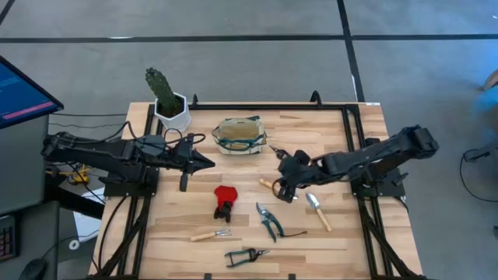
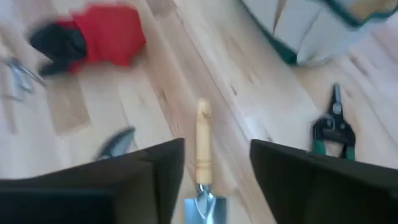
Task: Pick & Place Garden tools in Gardening bag
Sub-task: Put the left trowel into the gardening bag
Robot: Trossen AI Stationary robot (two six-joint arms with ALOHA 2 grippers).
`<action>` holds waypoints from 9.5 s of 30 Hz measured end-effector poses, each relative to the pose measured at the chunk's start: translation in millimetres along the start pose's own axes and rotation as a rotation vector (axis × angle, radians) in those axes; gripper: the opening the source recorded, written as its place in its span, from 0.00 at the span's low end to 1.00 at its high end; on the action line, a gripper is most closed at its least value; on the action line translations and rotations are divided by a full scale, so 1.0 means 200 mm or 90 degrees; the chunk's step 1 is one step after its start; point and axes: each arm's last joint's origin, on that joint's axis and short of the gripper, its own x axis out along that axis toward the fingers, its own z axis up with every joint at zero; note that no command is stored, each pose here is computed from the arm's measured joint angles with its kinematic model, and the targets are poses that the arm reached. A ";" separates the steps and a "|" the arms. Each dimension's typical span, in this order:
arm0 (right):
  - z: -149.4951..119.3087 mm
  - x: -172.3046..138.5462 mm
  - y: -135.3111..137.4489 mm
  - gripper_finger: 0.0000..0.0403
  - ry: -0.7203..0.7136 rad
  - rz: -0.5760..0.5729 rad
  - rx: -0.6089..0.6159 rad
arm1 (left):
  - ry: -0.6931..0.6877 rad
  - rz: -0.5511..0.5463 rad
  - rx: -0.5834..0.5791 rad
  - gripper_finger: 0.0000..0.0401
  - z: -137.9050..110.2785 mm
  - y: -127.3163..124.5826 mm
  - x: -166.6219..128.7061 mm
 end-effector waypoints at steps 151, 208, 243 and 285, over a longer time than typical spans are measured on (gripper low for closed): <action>0.26 -0.43 -0.32 0.15 -0.310 0.011 0.116 | 0.000 0.042 0.004 0.01 0.00 0.01 0.00; 1.07 0.40 -0.66 0.14 -0.181 0.140 -0.210 | 0.034 0.097 0.045 0.01 -0.03 0.03 -0.02; 0.98 0.53 -0.69 0.14 -0.080 0.162 -0.195 | 0.029 0.136 0.041 0.01 -0.03 0.04 -0.02; 0.81 0.63 -0.67 0.31 0.030 0.134 -0.193 | 0.030 0.136 0.041 0.01 -0.03 0.04 -0.02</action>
